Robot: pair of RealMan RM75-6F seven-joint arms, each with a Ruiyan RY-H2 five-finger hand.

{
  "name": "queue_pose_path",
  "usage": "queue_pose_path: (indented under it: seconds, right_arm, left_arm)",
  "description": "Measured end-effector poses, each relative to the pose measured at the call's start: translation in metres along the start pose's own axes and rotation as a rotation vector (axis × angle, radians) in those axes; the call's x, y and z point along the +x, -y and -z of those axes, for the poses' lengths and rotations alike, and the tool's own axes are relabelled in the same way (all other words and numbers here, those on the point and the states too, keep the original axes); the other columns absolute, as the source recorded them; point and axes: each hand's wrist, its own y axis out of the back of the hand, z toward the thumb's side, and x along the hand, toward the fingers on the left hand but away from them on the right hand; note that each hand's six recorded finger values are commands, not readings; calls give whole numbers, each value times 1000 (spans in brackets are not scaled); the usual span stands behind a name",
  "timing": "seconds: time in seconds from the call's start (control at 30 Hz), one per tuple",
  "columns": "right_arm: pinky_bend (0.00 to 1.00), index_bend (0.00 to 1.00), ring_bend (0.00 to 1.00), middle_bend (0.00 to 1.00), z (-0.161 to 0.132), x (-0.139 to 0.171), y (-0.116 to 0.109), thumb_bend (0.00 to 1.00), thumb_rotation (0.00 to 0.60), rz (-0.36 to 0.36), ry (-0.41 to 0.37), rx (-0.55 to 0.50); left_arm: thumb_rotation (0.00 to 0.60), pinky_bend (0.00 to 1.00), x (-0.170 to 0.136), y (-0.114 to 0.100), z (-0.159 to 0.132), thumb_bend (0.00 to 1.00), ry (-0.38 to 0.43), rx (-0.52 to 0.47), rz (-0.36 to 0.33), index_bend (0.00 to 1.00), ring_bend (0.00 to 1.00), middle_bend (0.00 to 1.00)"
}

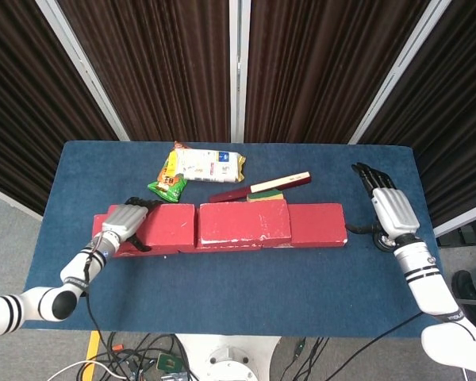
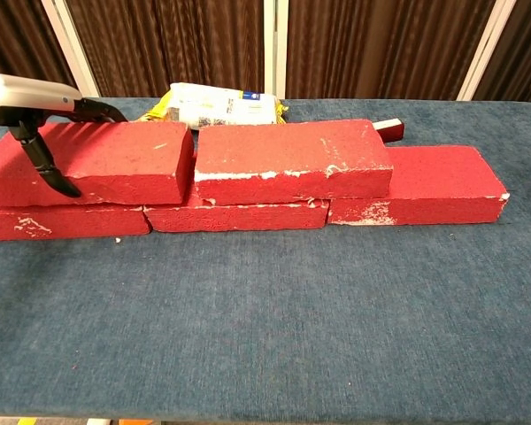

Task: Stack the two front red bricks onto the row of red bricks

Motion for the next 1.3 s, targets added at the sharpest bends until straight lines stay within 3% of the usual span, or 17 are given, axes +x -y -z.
queue_pose_path:
  seconds: [1.3]
  right_arm:
    - [0, 0, 0, 0, 13, 2, 3, 0, 600, -4, 20, -19]
  left_arm:
    - [600, 49, 9, 8, -8, 140, -33, -27, 8, 111, 77, 120]
